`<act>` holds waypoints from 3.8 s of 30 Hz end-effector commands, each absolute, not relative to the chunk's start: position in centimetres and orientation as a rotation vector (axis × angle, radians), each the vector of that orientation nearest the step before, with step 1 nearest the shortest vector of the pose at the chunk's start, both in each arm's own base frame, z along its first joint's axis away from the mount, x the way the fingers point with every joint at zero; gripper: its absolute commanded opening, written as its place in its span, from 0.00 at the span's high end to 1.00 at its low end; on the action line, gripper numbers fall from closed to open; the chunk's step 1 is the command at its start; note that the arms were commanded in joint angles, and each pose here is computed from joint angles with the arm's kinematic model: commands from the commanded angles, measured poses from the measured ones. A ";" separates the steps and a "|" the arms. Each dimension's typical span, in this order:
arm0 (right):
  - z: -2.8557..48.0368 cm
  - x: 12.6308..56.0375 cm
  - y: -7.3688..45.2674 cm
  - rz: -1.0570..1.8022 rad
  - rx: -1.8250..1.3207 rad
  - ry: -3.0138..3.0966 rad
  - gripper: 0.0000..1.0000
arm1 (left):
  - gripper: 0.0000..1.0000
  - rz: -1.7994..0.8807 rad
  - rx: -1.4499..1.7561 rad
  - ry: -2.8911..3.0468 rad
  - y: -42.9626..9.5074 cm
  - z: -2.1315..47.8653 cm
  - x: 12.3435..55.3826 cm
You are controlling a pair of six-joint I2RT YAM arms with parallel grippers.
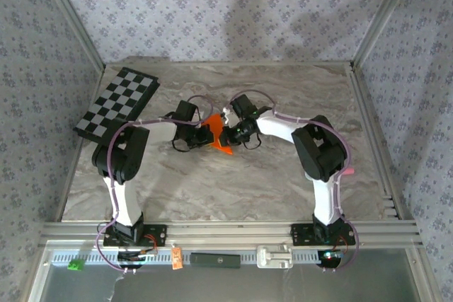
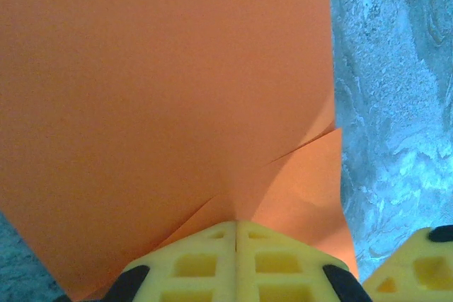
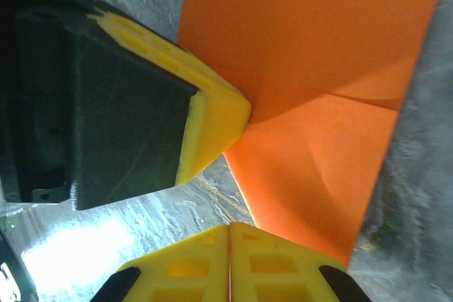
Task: Fold a paper plane with a square sheet of paper (pick it up from the middle)
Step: Third fold the triangle at the center of the table, then fourth fold the wing at the center of the table.
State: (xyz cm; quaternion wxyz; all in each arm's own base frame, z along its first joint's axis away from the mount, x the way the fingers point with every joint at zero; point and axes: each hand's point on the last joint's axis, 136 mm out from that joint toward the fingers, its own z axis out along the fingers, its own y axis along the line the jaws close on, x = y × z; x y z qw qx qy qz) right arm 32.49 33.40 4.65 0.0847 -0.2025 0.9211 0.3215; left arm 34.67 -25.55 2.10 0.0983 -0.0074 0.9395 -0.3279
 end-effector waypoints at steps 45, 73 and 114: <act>0.8 28.4 25.8 0.969 -0.454 2.906 0.94 | 1.00 -0.752 -0.076 2.996 -22.6 -2.1 33.1; 2.4 34.8 31.1 0.747 -0.416 2.771 0.83 | 0.60 -1.093 -0.738 2.610 -21.2 6.4 34.7; -0.1 34.0 29.5 0.792 -0.323 2.838 0.82 | 0.81 -1.255 -0.658 2.622 -24.2 5.2 37.4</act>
